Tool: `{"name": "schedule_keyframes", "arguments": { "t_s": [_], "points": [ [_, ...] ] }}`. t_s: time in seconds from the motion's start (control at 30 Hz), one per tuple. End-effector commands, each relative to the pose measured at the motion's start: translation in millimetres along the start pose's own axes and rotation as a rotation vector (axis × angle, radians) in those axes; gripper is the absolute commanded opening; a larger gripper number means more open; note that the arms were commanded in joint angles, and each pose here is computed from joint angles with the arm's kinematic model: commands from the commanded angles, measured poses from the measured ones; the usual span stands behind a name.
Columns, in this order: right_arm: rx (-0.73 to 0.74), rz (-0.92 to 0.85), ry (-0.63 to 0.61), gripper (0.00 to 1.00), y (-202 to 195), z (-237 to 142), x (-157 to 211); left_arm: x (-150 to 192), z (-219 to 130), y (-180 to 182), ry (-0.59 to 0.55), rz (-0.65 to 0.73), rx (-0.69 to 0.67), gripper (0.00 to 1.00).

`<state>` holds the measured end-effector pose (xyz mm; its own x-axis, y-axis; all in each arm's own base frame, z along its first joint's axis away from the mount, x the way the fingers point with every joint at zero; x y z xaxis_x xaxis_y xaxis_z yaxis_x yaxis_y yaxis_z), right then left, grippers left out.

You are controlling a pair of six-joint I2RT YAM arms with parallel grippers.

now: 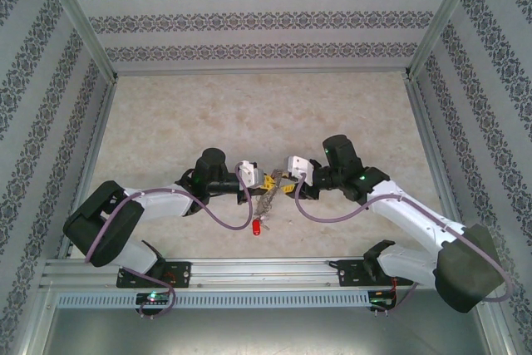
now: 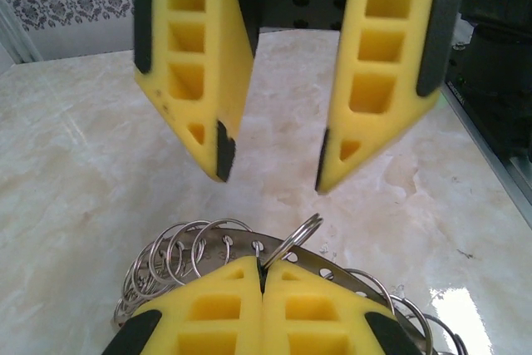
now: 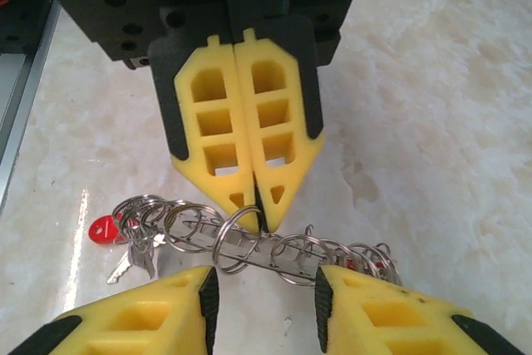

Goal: Put the keys on the keyring

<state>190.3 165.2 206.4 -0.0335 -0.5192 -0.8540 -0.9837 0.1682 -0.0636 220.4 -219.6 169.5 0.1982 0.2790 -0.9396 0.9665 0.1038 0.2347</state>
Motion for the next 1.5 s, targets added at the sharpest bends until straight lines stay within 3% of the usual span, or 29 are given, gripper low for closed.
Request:
{"name": "schedule_keyframes", "arguments": {
  "t_s": [0.0,0.17,0.4,0.57,0.97,1.17,1.47],
  "points": [
    [-0.030,-0.042,-0.055,0.37,13,2,3,0,-2,2,-0.033,-0.002,0.007,0.00],
    [0.051,-0.066,-0.025,0.37,16,10,13,2,-2,2,-0.032,-0.021,0.006,0.00],
    [0.167,-0.106,-0.044,0.30,15,25,15,2,-2,2,-0.041,-0.032,0.010,0.00],
    [0.172,-0.106,-0.052,0.27,13,32,12,3,-2,1,-0.040,-0.037,0.010,0.00],
    [0.190,-0.123,-0.050,0.00,11,33,10,3,-3,1,-0.033,-0.057,0.004,0.00],
    [0.155,-0.170,-0.008,0.00,14,26,1,-11,-15,2,0.000,-0.023,-0.002,0.21],
    [0.135,-0.254,0.112,0.00,11,22,-22,-27,-19,3,0.047,0.032,0.061,0.24]
  ]
}}
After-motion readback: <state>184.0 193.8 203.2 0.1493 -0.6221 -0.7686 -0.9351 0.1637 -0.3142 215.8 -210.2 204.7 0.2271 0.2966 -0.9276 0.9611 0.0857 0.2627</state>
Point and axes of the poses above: each hand's point on the last joint's axis, 136 mm out from that joint toward the fingers, its own z axis out along the fingers, its own y axis along the line the jaws close on, x = y × z, the point moved 10 cm from there along -z, back along the fingers, and after that the axes turned 4 degrees about z, right-handed, at the moved point
